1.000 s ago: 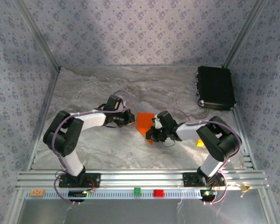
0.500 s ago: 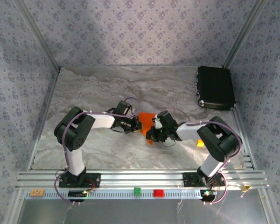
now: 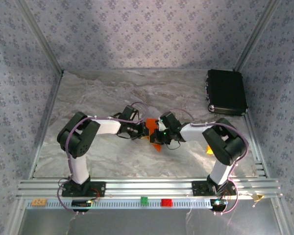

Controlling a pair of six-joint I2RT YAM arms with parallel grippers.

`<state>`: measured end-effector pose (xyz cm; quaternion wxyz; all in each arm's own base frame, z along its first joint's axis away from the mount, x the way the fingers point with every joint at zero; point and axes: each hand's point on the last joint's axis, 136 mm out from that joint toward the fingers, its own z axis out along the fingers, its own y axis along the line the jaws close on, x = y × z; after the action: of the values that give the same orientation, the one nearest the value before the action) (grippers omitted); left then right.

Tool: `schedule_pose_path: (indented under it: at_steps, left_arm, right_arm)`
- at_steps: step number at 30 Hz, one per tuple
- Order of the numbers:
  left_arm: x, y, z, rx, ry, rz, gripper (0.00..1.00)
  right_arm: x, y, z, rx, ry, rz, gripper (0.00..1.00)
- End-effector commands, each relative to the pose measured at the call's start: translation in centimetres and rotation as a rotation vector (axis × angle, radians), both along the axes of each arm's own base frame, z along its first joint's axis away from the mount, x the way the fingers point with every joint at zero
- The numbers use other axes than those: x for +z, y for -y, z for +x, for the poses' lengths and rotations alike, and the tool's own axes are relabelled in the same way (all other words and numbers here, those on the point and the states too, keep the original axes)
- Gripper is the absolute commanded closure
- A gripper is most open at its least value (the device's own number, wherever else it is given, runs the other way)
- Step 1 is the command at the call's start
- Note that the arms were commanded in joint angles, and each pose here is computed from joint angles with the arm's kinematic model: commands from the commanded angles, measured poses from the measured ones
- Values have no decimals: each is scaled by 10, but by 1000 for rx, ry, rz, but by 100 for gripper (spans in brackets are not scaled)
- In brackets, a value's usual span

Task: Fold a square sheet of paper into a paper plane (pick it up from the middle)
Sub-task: Third fold the triangle at the center of the table.

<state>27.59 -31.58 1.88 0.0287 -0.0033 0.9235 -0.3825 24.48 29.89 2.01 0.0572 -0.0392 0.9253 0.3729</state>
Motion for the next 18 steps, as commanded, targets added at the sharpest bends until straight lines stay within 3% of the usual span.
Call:
schedule_pose_path:
  at_steps: [1, 18]
  left_arm:
    - [-31, -20, -10, 13, -56, 123, 100]
    - [-40, -29, -8, 26, -75, 140, 100]
  right_arm:
    - [-13, 8, -7, 11, -20, -55, 100]
    - [-15, 57, -67, 5, -60, -94, 97]
